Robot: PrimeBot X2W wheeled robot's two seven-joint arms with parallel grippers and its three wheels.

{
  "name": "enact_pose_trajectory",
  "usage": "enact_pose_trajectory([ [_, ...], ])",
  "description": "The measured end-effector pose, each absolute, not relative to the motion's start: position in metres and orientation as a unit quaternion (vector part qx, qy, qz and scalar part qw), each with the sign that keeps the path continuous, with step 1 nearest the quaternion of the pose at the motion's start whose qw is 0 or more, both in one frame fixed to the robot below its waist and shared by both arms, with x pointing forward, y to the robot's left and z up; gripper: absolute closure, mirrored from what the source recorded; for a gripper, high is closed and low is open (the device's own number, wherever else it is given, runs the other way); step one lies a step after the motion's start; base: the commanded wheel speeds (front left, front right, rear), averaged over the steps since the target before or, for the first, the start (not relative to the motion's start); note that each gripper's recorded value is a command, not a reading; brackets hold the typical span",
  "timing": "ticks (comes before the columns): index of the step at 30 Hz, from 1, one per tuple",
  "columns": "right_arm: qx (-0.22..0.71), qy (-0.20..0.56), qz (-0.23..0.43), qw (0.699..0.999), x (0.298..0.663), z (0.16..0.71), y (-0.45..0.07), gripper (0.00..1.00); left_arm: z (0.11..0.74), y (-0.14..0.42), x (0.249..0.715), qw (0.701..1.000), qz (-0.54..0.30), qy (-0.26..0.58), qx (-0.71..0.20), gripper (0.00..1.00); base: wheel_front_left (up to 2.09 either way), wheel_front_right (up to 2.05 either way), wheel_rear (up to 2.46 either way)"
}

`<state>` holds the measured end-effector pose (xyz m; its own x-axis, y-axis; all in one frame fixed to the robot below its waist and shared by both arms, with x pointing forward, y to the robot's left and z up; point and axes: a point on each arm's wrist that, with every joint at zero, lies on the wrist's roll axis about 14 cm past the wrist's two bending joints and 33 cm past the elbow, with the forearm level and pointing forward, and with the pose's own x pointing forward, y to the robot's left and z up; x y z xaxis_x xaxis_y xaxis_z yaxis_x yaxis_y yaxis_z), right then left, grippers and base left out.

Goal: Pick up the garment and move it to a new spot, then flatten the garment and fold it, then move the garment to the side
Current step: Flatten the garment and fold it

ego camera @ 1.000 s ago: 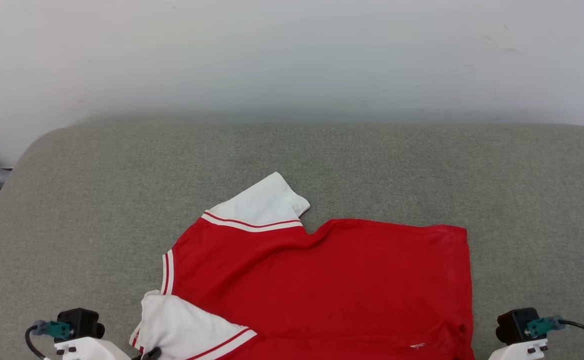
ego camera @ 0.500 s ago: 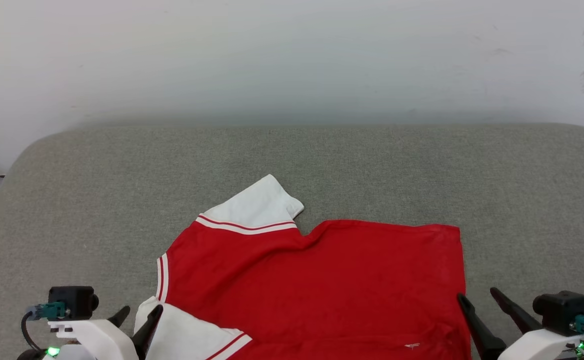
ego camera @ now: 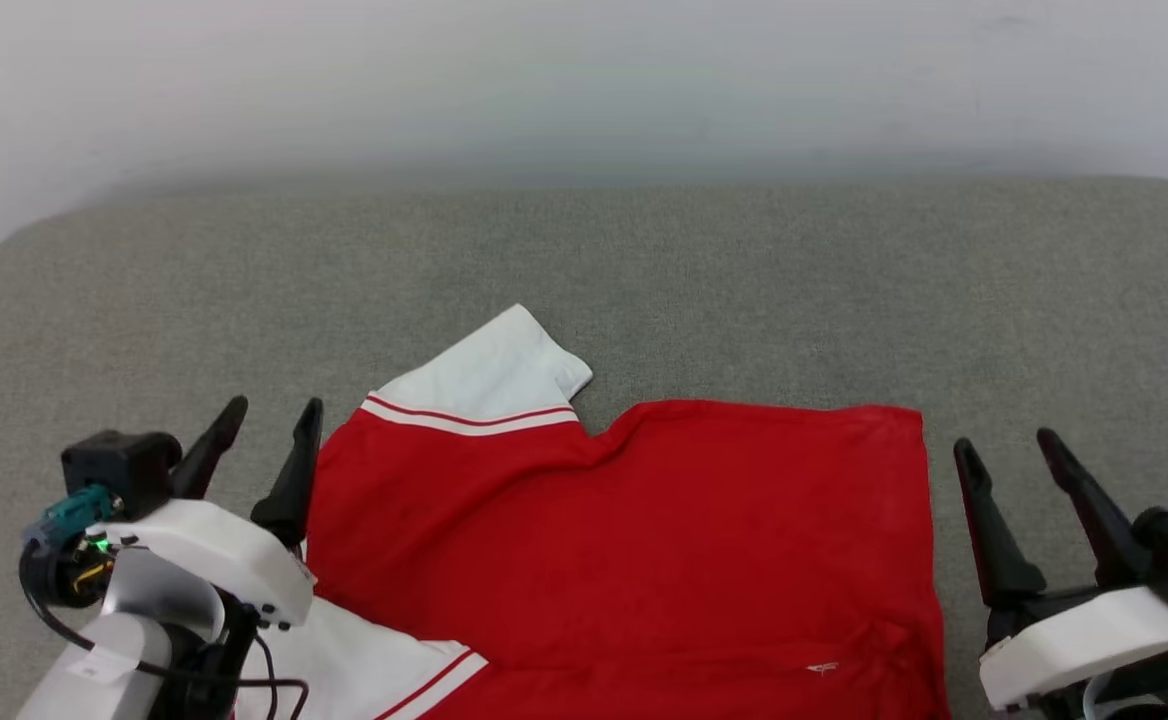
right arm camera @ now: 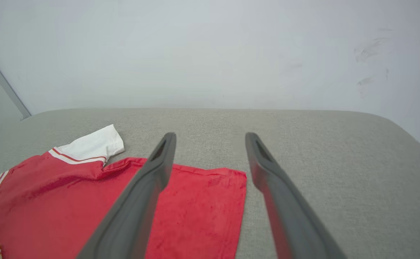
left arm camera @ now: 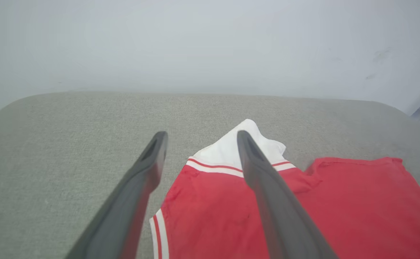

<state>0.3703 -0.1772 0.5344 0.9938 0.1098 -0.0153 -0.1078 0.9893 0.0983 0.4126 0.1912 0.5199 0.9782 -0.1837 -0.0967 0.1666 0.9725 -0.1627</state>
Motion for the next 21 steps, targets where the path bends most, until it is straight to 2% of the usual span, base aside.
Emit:
enact_pose_trajectory([
  [5, 0.039, -0.011, 0.042, 0.998, 0.393, 0.54, -0.182, 0.0, 0.52, 0.187, 0.455, 0.992, -0.092, 0.048, -0.067, 0.0, 0.0, 0.0, 0.0],
  [11, 0.021, -0.01, 0.021, 1.0, 0.413, 0.531, -0.194, 0.0, 0.504, 0.171, 0.508, 0.987, -0.133, 0.083, -0.044, 0.0, 0.0, 0.0, 0.0],
  [16, 0.012, 0.002, -0.005, 1.0, 0.416, 0.521, -0.211, 0.0, 0.476, 0.147, 0.539, 0.965, -0.193, 0.174, -0.024, 0.0, 0.0, 0.0, 0.0],
  [21, 0.012, 0.018, -0.027, 0.999, 0.412, 0.509, -0.225, 0.0, 0.447, 0.125, 0.55, 0.924, -0.242, 0.296, -0.014, 0.0, 0.0, 0.0, 0.0],
])
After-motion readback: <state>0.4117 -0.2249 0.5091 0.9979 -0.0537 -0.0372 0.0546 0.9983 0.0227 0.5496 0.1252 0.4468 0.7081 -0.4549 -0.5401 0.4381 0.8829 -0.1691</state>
